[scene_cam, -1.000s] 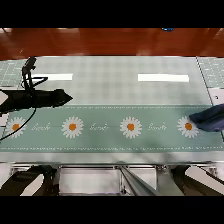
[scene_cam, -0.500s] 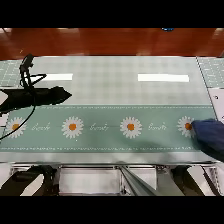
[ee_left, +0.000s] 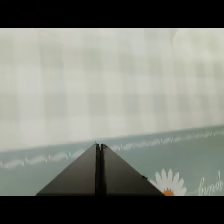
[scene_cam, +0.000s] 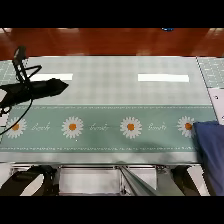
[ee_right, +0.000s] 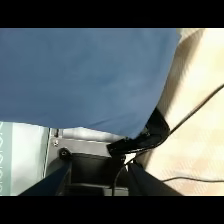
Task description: Fold the shirts.
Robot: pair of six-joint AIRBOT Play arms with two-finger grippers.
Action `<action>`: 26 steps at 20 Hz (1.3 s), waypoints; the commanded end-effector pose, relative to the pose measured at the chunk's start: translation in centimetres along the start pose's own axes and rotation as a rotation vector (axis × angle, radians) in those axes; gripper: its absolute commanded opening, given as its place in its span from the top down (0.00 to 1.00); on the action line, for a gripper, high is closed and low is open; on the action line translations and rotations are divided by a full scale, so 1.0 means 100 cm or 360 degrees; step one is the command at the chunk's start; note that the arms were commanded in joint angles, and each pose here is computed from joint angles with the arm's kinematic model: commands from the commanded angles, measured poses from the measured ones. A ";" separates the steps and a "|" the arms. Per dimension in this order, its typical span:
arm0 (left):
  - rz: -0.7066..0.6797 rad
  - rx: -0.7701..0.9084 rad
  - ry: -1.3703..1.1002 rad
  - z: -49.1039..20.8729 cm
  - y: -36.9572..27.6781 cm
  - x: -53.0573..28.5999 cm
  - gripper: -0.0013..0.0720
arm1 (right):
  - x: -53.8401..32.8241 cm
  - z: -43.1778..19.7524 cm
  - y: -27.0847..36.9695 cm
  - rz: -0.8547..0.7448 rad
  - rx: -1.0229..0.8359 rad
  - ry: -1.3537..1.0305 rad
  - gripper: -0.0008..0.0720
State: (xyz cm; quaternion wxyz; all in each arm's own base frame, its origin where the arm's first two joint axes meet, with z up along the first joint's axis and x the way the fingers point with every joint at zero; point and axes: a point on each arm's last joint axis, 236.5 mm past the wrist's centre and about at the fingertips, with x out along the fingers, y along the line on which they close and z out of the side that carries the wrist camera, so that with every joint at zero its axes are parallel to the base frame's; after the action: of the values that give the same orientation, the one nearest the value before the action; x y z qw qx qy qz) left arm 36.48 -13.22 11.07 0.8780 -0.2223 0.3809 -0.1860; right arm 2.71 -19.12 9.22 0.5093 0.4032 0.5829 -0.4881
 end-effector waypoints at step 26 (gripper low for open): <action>0.0580 0.0173 0.0629 0.024 0.064 0.044 0.94 | 0.009 -0.182 0.439 0.0131 -0.2240 -0.0344 0.96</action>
State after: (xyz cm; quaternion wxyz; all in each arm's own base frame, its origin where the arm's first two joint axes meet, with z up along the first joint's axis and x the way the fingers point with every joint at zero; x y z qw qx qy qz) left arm 42.13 -9.63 6.68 0.8171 -0.0633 0.5661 -0.0886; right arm 41.74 7.52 1.52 0.7283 -0.0461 0.6837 -0.0091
